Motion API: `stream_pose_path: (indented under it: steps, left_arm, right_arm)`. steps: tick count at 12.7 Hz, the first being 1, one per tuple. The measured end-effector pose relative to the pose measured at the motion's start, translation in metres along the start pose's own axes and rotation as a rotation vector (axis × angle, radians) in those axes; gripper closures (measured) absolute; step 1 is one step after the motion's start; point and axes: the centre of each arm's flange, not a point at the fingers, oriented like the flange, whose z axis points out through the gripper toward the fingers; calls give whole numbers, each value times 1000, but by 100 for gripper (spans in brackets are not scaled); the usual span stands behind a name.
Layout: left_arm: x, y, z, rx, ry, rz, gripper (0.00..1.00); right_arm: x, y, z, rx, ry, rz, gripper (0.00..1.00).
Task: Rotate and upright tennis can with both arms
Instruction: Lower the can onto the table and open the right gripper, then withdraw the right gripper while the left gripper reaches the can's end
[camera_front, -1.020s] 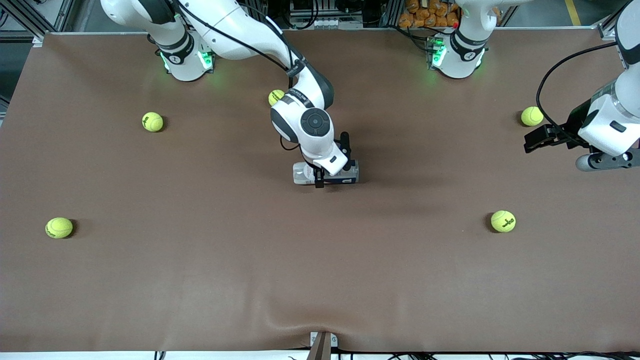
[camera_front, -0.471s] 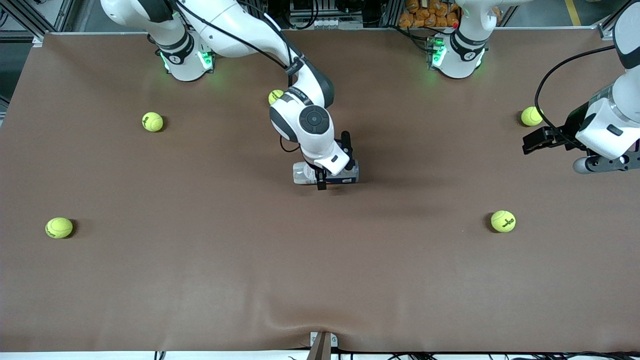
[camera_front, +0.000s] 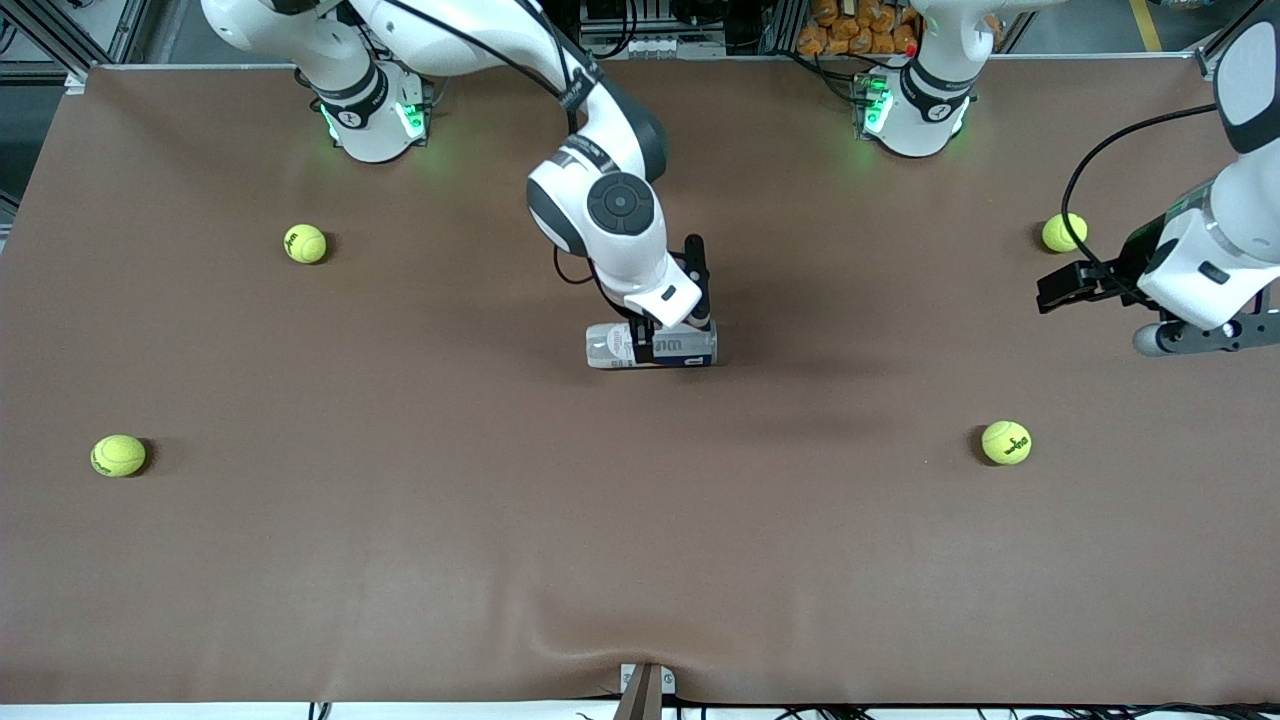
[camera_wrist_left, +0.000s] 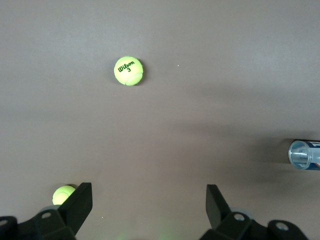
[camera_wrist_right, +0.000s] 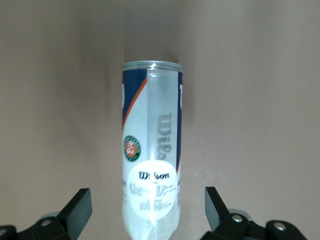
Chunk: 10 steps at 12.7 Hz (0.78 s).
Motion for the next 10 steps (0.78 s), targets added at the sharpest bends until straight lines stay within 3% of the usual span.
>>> stream_pose_path:
  steps: [3,7,10]
  left_arm:
    - [7,13,17,-79,-42,3,0]
    - [23,31,61,-192,-116,-5,0]
    - [28,48,103,-306,-141,-37,0]
  right_arm:
    - [-39,31,-27,-14,10,74,0]
    - [-133,97,-49,-43,26,239,0]
    - [-182,121,-82,-91,40,341,0]
